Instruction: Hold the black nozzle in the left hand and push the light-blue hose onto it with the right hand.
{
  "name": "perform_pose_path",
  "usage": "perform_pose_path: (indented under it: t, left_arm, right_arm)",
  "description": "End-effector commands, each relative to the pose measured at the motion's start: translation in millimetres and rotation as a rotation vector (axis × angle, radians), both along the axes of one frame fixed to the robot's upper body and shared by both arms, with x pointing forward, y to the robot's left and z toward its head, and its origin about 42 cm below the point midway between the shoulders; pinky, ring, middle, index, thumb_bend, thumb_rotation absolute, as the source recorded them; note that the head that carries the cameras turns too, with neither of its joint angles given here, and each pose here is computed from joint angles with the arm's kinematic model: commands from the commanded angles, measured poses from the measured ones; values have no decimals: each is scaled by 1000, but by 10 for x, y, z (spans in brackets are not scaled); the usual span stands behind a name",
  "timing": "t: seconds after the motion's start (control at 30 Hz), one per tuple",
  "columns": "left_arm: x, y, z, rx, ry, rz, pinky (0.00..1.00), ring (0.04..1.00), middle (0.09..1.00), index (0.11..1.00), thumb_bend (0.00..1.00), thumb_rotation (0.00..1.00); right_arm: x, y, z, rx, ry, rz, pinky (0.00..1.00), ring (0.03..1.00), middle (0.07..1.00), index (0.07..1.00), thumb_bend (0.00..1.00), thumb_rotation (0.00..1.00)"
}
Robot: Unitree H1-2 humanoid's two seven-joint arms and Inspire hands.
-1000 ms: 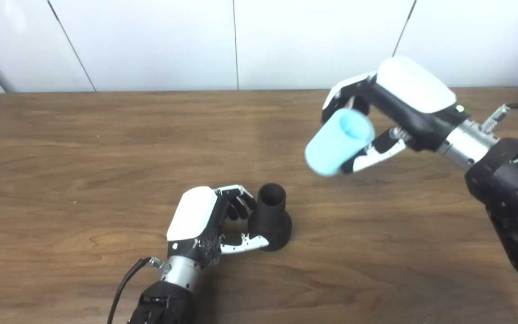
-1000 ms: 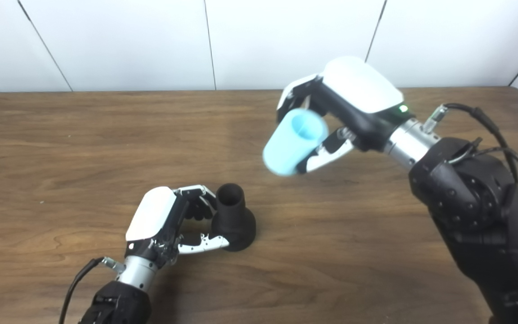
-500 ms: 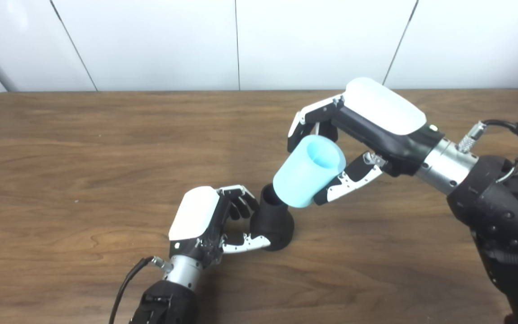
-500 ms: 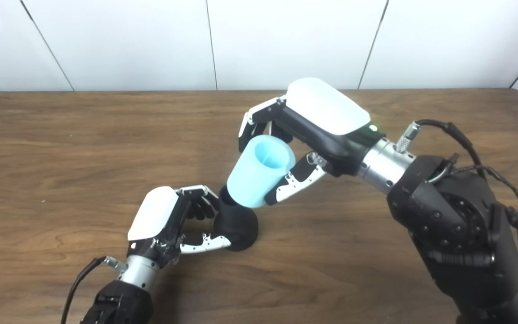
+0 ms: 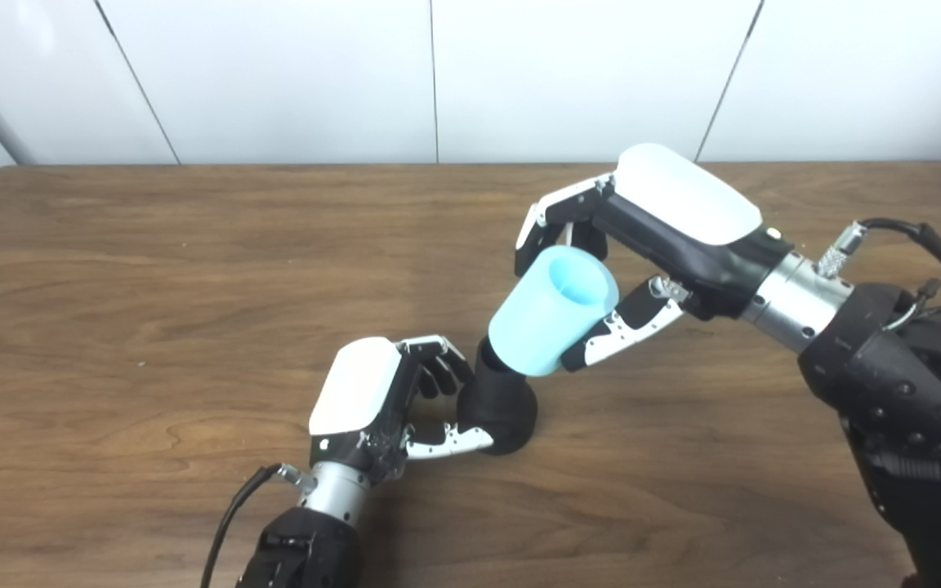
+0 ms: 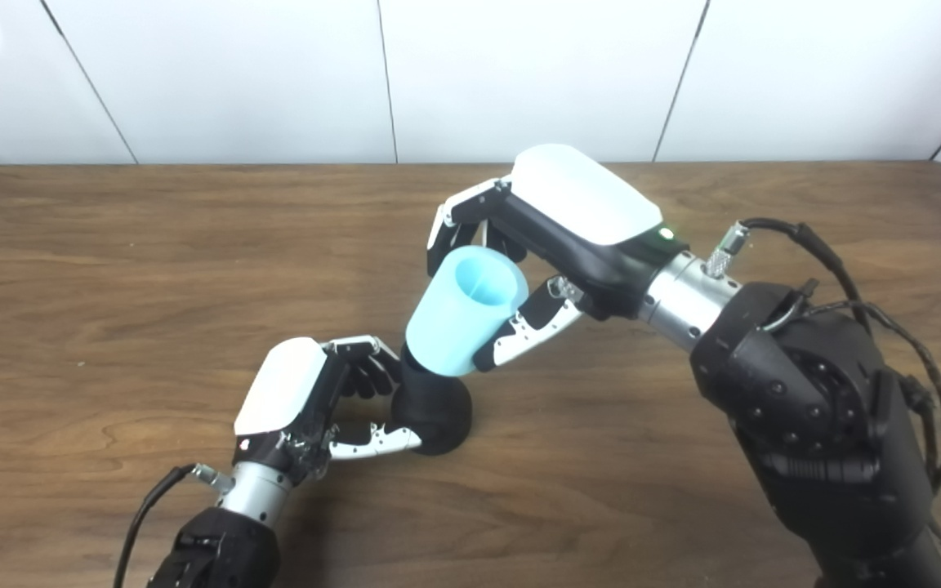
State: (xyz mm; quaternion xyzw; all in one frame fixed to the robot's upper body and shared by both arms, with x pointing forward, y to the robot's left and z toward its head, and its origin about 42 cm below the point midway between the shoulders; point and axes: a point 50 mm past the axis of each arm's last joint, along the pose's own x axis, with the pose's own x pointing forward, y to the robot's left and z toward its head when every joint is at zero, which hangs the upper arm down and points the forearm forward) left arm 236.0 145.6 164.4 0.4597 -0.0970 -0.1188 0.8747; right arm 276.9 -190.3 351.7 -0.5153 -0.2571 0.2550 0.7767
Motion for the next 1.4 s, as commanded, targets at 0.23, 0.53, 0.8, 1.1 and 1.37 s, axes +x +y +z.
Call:
perform_pose_path:
  t: [0.23,0.53,0.8,1.1,1.37]
  left_arm:
    - [1,1,9,21,1,2,464,469,480,493,503,0]
    - [1,3,14,23,-3,-4,457,463,478,495,504,0]
    - [8,16,24,32,-1,-3,441,452,465,503,503,0]
    - [-4,0,27,24,-2,-3,453,464,474,497,504,0]
    - [-8,5,31,20,-2,-5,450,463,475,496,503,0]
  right_arm:
    - [49,-107,182,1,-106,-50,352,386,500,522,515,0]
    - [36,-78,135,28,-79,-34,346,386,510,515,515,0]
    - [38,-40,79,43,-35,-14,351,383,496,522,514,0]
    - [52,-6,-12,44,-2,-23,360,392,493,515,516,0]
    - [107,-49,-59,20,-10,-48,358,392,504,508,516,0]
